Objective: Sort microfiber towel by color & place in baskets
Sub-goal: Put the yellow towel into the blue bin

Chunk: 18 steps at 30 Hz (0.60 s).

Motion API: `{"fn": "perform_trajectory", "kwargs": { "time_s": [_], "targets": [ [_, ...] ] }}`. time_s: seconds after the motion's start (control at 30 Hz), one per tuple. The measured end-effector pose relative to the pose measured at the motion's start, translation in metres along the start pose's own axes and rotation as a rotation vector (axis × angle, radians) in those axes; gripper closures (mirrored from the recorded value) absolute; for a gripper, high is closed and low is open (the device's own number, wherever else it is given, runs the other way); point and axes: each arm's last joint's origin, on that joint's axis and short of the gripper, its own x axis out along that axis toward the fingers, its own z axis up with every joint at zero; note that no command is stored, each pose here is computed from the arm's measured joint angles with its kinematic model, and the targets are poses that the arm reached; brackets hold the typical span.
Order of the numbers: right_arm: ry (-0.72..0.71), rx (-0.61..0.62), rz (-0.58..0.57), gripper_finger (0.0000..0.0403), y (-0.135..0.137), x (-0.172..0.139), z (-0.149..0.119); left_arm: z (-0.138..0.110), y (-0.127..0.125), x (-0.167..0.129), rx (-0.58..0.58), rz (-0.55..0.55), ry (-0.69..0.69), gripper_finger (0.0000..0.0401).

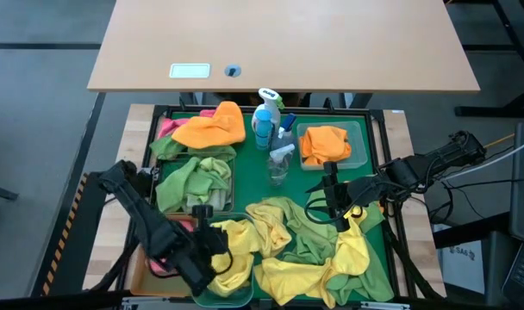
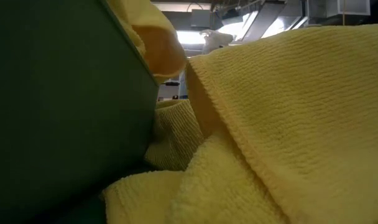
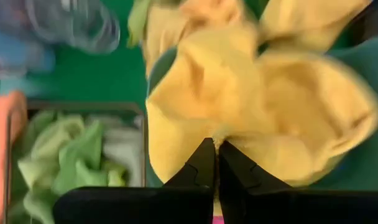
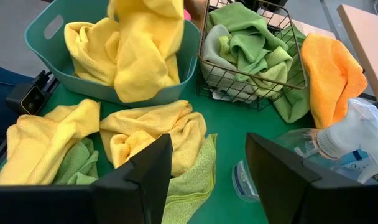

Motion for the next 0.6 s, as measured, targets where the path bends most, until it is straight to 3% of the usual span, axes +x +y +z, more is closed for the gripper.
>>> {"fn": "perform_trajectory", "kwargs": {
  "time_s": [0.13,0.27,0.6],
  "targets": [
    [0.000,0.000,0.017,0.0200,0.001,0.000,0.000,-0.006,0.002,0.031,-0.008,0.045,0.108,0.0401],
    [-0.001,0.000,0.042,0.0200,0.001,0.000,0.000,-0.006,0.001,0.065,0.017,0.043,0.127,0.0401],
    [-0.002,0.000,0.044,0.0200,0.001,0.000,0.000,-0.013,0.000,0.149,0.035,-0.157,0.143,0.0401]
  ]
}}
